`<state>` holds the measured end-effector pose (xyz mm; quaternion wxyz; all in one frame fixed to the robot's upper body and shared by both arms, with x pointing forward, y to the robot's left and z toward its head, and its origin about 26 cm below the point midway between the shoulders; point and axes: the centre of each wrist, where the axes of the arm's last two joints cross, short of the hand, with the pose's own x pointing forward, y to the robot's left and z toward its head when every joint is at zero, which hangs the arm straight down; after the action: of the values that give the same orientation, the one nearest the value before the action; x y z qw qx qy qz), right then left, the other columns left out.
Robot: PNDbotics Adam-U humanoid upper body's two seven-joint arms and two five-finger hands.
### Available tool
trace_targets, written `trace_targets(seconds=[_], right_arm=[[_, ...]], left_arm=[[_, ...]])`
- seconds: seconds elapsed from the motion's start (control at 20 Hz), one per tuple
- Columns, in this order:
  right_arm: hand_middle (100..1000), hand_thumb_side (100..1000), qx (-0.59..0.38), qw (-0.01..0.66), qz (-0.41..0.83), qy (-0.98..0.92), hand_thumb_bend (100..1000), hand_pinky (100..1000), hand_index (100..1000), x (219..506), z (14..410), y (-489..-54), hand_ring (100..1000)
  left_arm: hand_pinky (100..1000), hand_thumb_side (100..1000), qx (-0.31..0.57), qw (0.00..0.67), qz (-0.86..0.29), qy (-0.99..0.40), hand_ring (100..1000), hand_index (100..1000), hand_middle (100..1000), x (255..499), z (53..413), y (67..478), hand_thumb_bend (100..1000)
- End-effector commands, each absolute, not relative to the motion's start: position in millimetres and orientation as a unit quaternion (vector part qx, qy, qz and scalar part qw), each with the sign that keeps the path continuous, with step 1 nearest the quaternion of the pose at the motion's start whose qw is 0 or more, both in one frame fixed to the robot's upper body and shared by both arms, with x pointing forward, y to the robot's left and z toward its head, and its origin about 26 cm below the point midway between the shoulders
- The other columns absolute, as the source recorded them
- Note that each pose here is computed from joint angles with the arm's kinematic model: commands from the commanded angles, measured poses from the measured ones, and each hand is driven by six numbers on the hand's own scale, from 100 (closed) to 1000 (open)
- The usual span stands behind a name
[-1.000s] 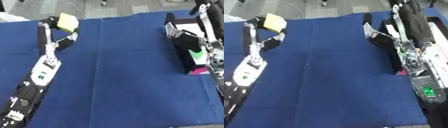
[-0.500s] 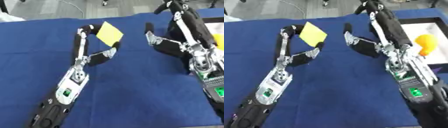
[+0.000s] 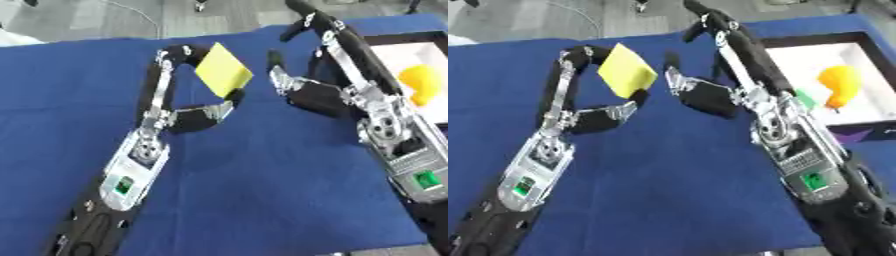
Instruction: Pick up the objects with one hand, pass them to the other hand, and then place them into the box on the other side of the table.
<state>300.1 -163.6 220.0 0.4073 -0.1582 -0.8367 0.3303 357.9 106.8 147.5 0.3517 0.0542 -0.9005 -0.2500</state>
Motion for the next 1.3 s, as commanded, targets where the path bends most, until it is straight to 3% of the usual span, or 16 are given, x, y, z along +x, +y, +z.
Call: trace_targets(seconds=[0.05,0.6,0.85,1.3], right_arm=[[687,613,-0.105,0.420,0.299,-0.850,100,335,1000,298.3,230.7,-170.2,1000],[689,631,-0.044,0.422,0.277,-0.862,100,335,1000,299.1,238.1,-168.9,1000],[684,688,-0.034,0.437,0.268,-0.858,100,327,1000,298.7,236.8,-168.0,1000],[726,904,-0.005,0.493,0.251,-0.833,100,325,1000,296.5,228.7,-165.5,1000]], left_arm=[[717,100,0.053,0.339,-0.253,-0.905,504,566,327,357.7,162.8,110.6,366],[719,100,0.088,0.326,-0.254,-0.906,509,571,331,362.5,156.5,102.6,348],[722,100,0.113,0.312,-0.256,-0.908,512,575,334,363.9,155.7,98.5,335],[723,100,0.128,0.280,-0.264,-0.914,516,580,341,362.8,160.9,86.7,313]])
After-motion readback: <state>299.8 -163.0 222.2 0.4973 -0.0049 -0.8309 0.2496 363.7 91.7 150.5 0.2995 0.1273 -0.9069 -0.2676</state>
